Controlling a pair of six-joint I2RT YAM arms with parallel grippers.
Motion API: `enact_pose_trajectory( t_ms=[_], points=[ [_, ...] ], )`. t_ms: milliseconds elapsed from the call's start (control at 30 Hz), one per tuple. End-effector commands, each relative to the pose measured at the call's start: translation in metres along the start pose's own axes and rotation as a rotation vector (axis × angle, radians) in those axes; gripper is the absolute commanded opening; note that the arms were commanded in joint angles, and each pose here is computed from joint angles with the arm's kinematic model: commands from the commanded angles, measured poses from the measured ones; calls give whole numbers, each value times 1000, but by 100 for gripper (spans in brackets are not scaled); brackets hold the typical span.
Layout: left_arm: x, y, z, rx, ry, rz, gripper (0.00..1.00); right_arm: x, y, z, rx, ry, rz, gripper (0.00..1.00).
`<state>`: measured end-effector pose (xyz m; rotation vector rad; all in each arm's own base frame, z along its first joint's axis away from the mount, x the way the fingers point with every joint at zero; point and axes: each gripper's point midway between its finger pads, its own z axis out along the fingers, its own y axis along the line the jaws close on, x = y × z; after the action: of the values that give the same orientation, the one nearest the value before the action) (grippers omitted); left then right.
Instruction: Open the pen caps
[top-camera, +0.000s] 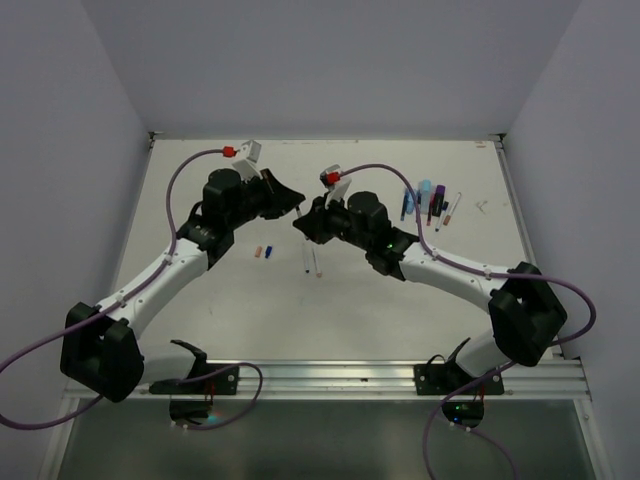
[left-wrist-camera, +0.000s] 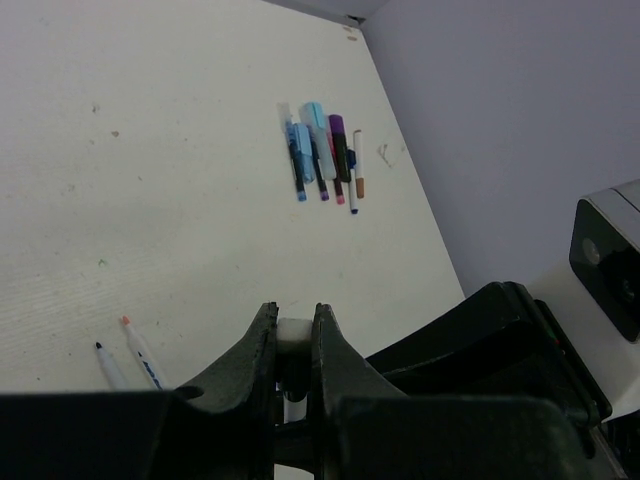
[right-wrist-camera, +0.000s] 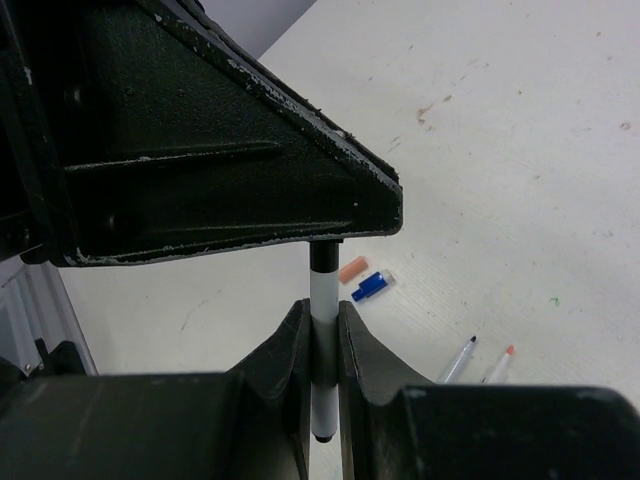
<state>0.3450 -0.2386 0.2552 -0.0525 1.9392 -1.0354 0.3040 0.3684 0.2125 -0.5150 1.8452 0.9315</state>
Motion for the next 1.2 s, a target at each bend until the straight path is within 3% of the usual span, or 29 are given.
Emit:
enact_pose_trajectory(
  t_ms=[0,267,467,1167],
  points=[
    [-85,-48,-13,114,-256,89,0,60,-2,-13,-36,151,-2,0],
    [-158,-53,-59,114,-570,85,0,105,5,-22,-67,204,17,0],
    [-190,-56,-99,107,-811,29,0,118,13,-22,-76,221,8,0],
    [-235,-66,-153,81,-1086,61,0,152,11,-41,-77,298,0,0]
  ],
)
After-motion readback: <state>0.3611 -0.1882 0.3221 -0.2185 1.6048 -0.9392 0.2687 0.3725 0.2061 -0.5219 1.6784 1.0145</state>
